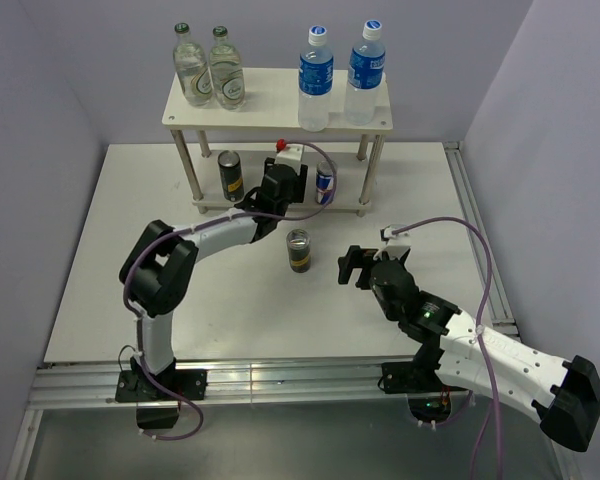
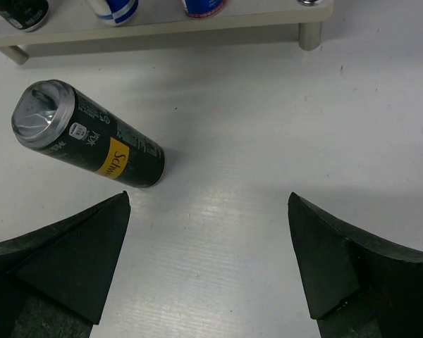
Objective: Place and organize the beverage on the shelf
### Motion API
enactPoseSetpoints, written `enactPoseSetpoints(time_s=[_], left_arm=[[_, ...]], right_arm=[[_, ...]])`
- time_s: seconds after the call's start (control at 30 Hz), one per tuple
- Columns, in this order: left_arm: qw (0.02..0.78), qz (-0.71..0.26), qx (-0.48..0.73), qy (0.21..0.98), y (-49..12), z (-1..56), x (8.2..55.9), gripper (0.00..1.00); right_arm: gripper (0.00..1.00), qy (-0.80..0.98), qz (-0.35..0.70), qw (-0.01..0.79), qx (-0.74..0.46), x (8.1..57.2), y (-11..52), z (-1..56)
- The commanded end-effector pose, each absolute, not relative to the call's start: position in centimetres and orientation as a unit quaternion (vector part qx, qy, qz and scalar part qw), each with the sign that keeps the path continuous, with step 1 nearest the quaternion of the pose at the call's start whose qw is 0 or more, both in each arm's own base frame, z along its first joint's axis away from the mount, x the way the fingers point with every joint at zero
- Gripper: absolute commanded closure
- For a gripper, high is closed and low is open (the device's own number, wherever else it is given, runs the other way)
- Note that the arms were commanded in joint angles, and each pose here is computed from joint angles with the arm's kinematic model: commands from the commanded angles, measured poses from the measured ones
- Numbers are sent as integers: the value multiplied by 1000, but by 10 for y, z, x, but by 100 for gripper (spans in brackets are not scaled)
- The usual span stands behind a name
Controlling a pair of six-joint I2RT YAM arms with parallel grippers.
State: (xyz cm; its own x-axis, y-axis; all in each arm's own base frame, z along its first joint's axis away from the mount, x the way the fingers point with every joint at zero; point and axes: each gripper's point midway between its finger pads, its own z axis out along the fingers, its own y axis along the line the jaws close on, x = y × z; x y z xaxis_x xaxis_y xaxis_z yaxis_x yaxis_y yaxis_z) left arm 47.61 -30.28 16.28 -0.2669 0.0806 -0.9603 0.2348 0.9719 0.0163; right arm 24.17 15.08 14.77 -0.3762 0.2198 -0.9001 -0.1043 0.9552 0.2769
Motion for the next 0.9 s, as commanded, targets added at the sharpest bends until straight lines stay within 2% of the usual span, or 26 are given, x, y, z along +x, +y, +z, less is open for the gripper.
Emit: enactPoseSetpoints(time_s=[0.0,0.5,0.53,0.57,0.63,0.67,0.87], left_arm=[[669,-132,61,729,-326,235,500,100],[640,-188,90,739,-362,215,507,98],[636,-188,95,743,-363,213,507,93],[633,-186,99,745,-364,210,507,75],[629,-183,104,748,-364,207,506,53],[630,-182,104,747,-363,209,505,36],[636,-165,99,747,-351,215,501,12]], right_arm=[[0,809,154,565,48,244,153,150],[0,814,144,561,45,246,154,144],[0,814,144,561,45,246,154,143],[0,814,144,561,45,246,154,144],[0,814,143,561,45,246,154,143],[0,814,143,561,44,246,154,143],[0,814,144,561,45,246,154,143]])
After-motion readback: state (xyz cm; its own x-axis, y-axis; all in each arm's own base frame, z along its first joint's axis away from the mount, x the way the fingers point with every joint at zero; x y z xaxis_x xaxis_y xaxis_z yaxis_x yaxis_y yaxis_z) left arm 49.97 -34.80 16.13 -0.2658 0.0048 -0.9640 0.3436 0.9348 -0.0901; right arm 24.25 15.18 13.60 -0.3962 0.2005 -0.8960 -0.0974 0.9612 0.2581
